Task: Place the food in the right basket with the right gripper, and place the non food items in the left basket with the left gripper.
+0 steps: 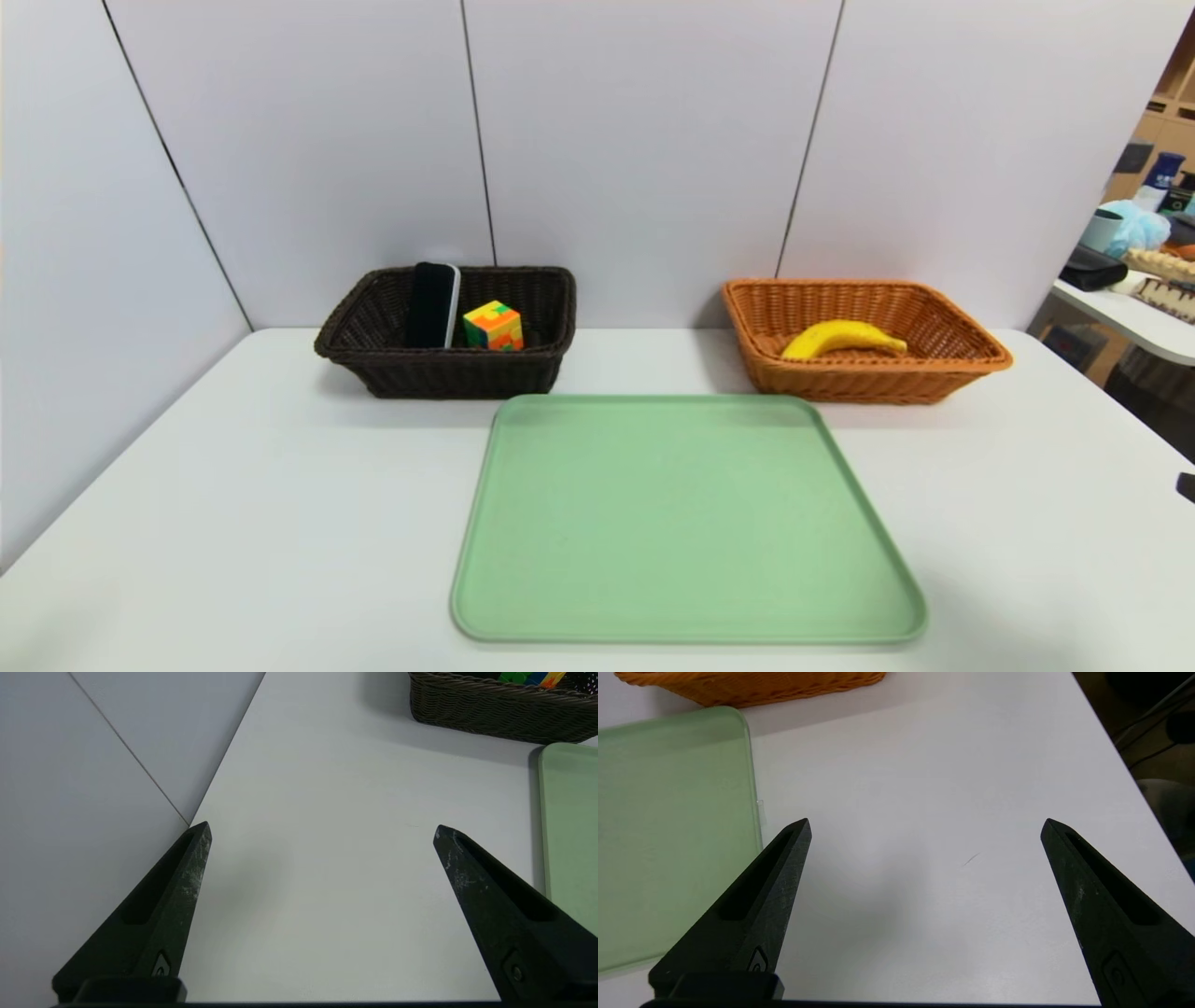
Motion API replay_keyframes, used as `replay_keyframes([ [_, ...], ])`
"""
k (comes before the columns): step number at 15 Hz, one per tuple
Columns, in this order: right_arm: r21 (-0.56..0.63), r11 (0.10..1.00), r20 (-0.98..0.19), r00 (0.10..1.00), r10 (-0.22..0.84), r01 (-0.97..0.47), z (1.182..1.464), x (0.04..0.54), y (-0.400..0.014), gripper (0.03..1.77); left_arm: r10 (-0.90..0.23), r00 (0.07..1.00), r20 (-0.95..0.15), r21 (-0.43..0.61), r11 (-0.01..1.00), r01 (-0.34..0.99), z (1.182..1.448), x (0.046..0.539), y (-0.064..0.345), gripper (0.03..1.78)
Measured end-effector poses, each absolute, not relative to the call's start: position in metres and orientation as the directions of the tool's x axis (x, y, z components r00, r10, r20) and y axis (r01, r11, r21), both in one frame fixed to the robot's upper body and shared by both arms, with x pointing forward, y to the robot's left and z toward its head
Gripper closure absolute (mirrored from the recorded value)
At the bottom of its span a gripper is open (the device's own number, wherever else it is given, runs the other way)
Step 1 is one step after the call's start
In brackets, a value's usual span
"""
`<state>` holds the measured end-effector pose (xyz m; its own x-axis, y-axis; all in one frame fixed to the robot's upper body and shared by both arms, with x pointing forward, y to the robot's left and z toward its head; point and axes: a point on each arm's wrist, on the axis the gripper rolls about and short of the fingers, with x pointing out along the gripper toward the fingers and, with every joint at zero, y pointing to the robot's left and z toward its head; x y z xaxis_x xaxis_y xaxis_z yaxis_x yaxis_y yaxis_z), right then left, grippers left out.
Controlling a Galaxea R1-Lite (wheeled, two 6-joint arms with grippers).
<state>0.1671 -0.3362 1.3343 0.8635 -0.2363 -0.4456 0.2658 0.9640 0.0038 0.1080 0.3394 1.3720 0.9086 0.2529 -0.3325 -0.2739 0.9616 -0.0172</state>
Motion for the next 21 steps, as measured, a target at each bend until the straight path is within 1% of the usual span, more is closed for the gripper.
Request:
replay_keyframes([
  [3,0.012,0.972,-0.328,0.919,-0.216,0.233,1.336,0.129,-0.340,0.10,0.256,0.925,-0.282,-0.029,0.961,-0.275,1.351,0.079,0.341,0.12],
  [7,-0.004,0.995,-0.165,0.981,-0.103,0.104,1.325,0.079,-0.342,0.10,0.261,0.940,-0.217,-0.022,0.962,-0.272,1.328,0.052,0.342,0.12],
  [8,-0.012,0.996,-0.131,0.987,-0.092,0.091,1.323,0.071,-0.342,0.10,0.264,0.943,-0.202,-0.022,0.961,-0.274,1.325,0.048,0.343,0.12],
  [11,-0.017,0.992,-0.049,0.991,-0.123,0.122,1.318,0.052,-0.341,0.10,0.264,0.952,-0.156,-0.001,0.964,-0.267,1.312,0.034,0.343,0.12],
  [13,-0.027,0.996,-0.005,0.996,-0.086,0.085,1.312,0.043,-0.339,0.10,0.266,0.956,-0.125,0.002,0.963,-0.268,1.306,0.026,0.343,0.12],
  [14,-0.043,0.997,0.024,0.998,-0.057,0.058,1.311,0.039,-0.338,0.10,0.263,0.958,-0.112,0.002,0.964,-0.264,1.303,0.024,0.342,0.12],
  [16,-0.104,0.993,0.049,0.998,-0.044,0.049,1.305,0.033,-0.337,0.10,0.233,0.970,-0.067,0.012,0.973,-0.232,1.294,0.020,0.341,0.12],
  [18,-0.199,0.979,0.081,0.996,-0.031,0.046,1.289,0.028,-0.337,0.10,0.173,0.985,-0.006,0.046,0.984,-0.173,1.277,0.020,0.339,0.12],
  [19,-0.242,0.969,0.099,0.995,-0.017,0.041,1.277,0.029,-0.337,0.10,0.147,0.989,0.027,0.057,0.987,-0.148,1.269,0.023,0.339,0.12],
  [21,-0.278,0.960,0.184,0.983,0.007,0.045,1.266,0.033,-0.336,0.10,0.126,0.987,0.098,0.060,0.989,-0.132,1.256,0.032,0.338,0.12],
])
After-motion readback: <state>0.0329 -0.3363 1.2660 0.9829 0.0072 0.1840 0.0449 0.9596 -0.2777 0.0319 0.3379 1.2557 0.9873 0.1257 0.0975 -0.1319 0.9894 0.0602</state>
